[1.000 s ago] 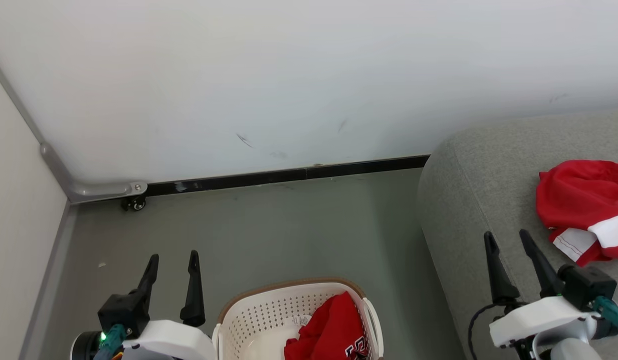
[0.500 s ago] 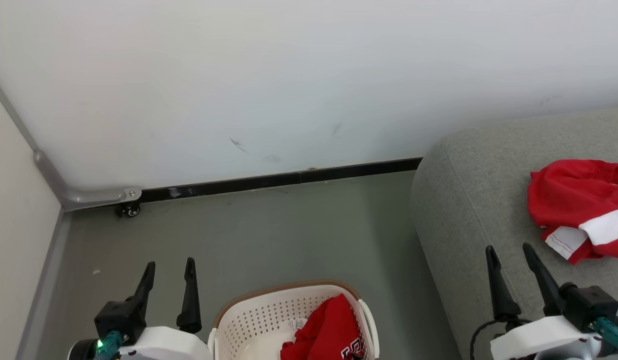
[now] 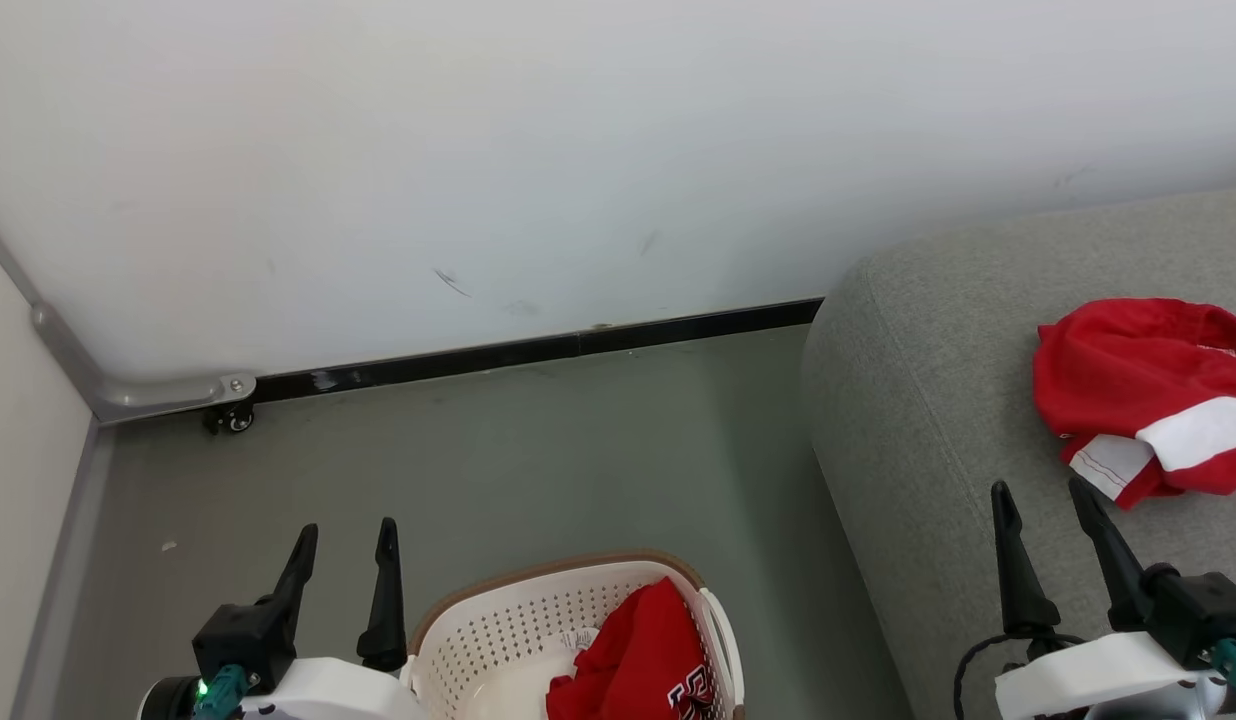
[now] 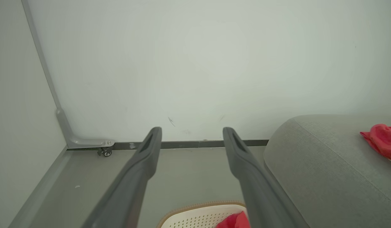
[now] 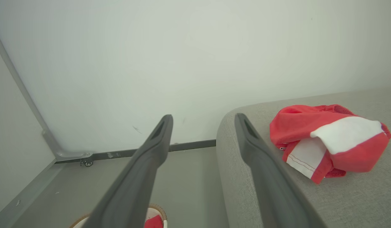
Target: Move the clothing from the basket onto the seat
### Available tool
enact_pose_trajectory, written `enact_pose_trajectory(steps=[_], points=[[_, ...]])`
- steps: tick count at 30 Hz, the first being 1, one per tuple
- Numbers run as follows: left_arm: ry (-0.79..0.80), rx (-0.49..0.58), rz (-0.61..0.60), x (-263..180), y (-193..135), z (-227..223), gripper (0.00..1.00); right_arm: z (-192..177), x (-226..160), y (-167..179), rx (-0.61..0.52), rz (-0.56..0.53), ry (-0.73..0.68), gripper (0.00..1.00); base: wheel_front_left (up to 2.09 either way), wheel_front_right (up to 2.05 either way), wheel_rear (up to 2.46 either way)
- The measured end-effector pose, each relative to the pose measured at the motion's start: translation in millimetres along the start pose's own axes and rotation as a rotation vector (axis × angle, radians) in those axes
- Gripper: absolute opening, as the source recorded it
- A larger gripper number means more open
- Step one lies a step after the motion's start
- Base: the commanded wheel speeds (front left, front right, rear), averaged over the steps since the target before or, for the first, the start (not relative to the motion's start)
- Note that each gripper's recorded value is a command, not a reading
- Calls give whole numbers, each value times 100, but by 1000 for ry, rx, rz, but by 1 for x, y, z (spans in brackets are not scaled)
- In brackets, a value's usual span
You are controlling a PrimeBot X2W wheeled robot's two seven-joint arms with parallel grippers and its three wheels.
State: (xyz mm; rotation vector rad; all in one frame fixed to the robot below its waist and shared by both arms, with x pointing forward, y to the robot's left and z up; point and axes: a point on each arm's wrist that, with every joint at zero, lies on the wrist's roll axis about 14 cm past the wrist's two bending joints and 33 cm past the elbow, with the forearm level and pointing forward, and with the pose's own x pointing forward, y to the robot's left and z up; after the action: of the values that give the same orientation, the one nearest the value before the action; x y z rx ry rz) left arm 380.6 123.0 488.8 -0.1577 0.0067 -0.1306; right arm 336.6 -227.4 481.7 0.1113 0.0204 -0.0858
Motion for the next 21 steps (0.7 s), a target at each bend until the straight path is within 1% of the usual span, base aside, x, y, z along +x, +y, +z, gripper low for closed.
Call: enact_pose_trajectory(steps=[3, 8, 13, 21], points=[[4, 2, -11, 2, -3, -1, 100, 5, 0, -2, -9, -6, -10, 100, 0, 0, 0], [13, 3, -24, 5, -7, -5, 100, 0, -6, -5, -12, -20, 12, 100, 0, 0, 0], [25, 4, -43, 8, -12, -9, 100, 6, -7, -8, -16, -31, -3, 100, 0, 0, 0], [41, 11, -89, 15, -26, -15, 100, 5, -14, -21, -18, -75, 9, 100, 0, 0, 0]])
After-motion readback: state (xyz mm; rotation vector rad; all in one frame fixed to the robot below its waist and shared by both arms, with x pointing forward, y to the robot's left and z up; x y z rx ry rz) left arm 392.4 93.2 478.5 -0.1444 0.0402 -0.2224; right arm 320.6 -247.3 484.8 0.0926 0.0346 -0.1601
